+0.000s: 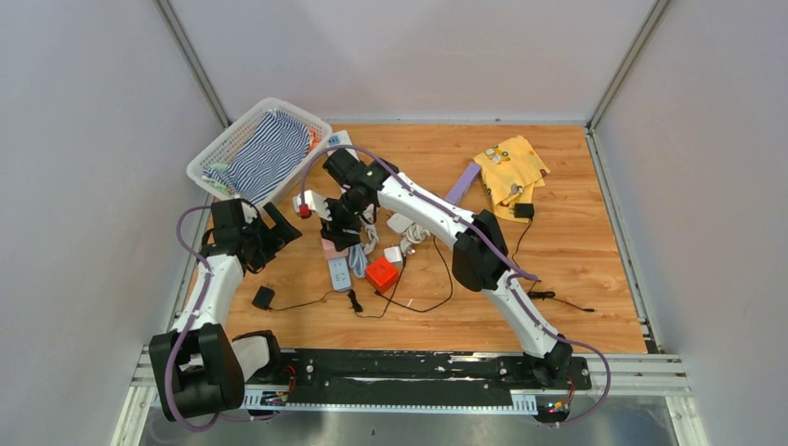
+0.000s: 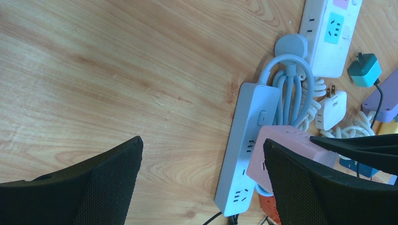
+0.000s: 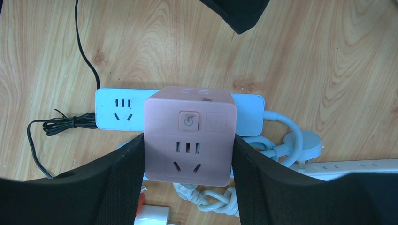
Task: Insert the plug
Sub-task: Insert the plug into the socket.
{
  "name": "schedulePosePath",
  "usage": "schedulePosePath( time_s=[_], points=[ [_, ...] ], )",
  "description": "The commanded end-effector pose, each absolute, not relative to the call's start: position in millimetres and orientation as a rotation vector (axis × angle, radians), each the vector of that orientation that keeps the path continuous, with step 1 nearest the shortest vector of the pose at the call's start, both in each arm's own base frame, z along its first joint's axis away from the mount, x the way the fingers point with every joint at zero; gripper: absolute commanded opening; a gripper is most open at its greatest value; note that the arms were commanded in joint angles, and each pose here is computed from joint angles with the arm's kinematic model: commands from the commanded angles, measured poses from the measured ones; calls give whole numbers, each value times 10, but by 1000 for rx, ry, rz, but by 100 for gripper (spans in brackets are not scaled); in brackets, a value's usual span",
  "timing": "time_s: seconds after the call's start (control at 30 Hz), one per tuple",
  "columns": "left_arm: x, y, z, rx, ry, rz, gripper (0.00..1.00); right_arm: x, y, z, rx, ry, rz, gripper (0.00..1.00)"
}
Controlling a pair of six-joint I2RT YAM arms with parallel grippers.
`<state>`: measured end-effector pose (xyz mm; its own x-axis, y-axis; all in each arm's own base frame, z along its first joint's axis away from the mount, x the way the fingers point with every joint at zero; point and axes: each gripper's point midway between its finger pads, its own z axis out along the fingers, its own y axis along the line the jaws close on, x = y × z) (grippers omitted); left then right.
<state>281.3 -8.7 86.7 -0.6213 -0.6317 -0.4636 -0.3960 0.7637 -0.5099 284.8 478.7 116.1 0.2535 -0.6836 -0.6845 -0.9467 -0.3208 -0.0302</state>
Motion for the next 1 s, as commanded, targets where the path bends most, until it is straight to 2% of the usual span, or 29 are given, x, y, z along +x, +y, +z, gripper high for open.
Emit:
schedulePosePath(
  time_s=[0.0,0.7,0.97],
  points=[
    [2812,-67,873,-772,2320,-474,100,2642,4695,1039,-2159,1518,874,18],
    [2808,-73,876,-766,2324,-478,100,2581,4748,1300,-2142,1455,929,16],
    [2807,-77,879,-765,2323,-480,100,2713,4831,1251,-2115,1450,871,15]
  ],
)
